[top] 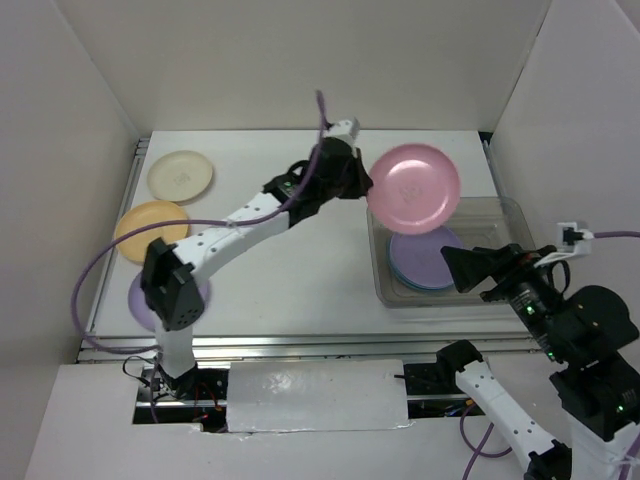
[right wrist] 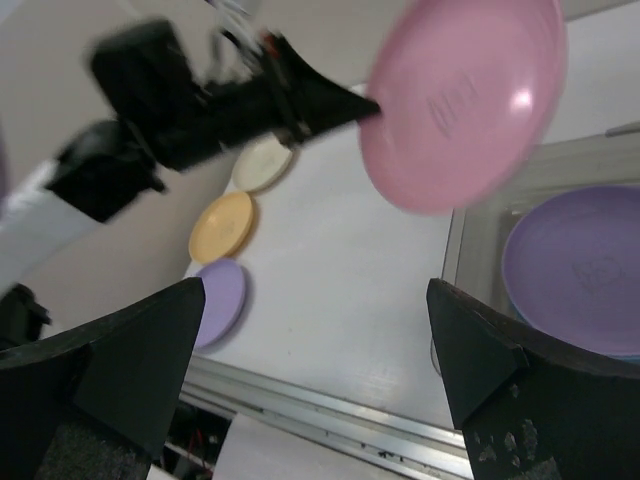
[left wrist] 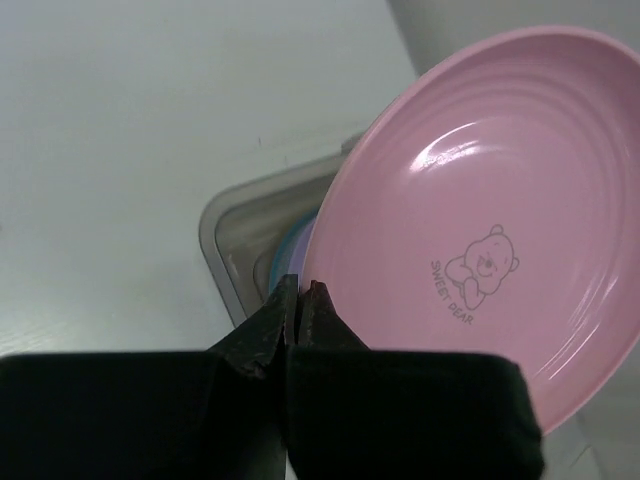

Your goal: Place the plates into the plastic bin on the countertop

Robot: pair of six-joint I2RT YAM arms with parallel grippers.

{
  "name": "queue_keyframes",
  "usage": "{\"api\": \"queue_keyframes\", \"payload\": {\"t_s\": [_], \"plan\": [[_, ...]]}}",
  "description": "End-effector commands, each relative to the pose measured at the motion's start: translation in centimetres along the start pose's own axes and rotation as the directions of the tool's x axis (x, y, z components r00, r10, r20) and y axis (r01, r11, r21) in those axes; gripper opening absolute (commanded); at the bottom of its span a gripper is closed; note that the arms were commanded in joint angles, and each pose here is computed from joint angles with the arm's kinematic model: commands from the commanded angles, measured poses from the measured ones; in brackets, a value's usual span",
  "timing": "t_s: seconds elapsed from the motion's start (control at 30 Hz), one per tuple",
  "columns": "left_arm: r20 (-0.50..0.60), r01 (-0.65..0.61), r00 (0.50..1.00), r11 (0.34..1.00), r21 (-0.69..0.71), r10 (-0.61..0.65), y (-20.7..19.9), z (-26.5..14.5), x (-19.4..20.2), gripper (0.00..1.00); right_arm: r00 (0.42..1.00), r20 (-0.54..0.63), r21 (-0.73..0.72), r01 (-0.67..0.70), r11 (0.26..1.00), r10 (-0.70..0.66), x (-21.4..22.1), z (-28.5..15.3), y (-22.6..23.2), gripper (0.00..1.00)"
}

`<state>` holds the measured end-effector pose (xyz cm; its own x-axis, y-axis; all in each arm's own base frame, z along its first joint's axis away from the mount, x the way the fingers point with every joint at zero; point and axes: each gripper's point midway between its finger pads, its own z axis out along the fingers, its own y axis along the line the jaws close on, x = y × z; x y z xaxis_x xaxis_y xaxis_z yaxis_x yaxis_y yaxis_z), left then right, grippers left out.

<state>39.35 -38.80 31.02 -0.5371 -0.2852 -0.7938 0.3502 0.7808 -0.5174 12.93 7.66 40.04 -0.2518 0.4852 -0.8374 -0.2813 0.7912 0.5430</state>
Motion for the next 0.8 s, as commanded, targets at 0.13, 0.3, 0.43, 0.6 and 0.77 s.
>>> {"api": "queue_keyframes", "payload": {"t_s": [0.13,0.3,0.43,0.6,0.77], "plan": [[-0.326,-0.123,0.938,0.992,-0.009,0.113,-1.0,6.7,13.3,0.0,0.993,0.12,0.083,-0.034,0.996,0.024,-3.6,-3.8,-0.5,1.0],[-0.348,-0.06,0.935,0.998,0.032,0.068,-2.2,9.7,14.0,0.0,0.994,0.106,0.084,-0.025,0.996,0.016,-3.7,-4.8,-0.3,1.0],[-0.367,-0.028,0.93,0.999,0.026,0.035,-1.7,11.0,14.9,0.0,0.995,0.103,0.088,-0.023,0.996,0.014,-3.4,-5.2,-0.5,1.0],[-0.372,-0.036,0.928,0.999,-0.014,0.028,-1.3,10.5,15.3,0.23,0.995,0.103,0.093,-0.012,0.996,0.003,-3.3,-5.3,-0.7,1.0],[-0.33,-0.065,0.942,0.998,0.007,0.063,-3.2,8.8,14.0,0.99,0.996,0.095,0.072,-0.009,0.997,0.002,-3.2,-4.9,-0.3,1.0]]}}
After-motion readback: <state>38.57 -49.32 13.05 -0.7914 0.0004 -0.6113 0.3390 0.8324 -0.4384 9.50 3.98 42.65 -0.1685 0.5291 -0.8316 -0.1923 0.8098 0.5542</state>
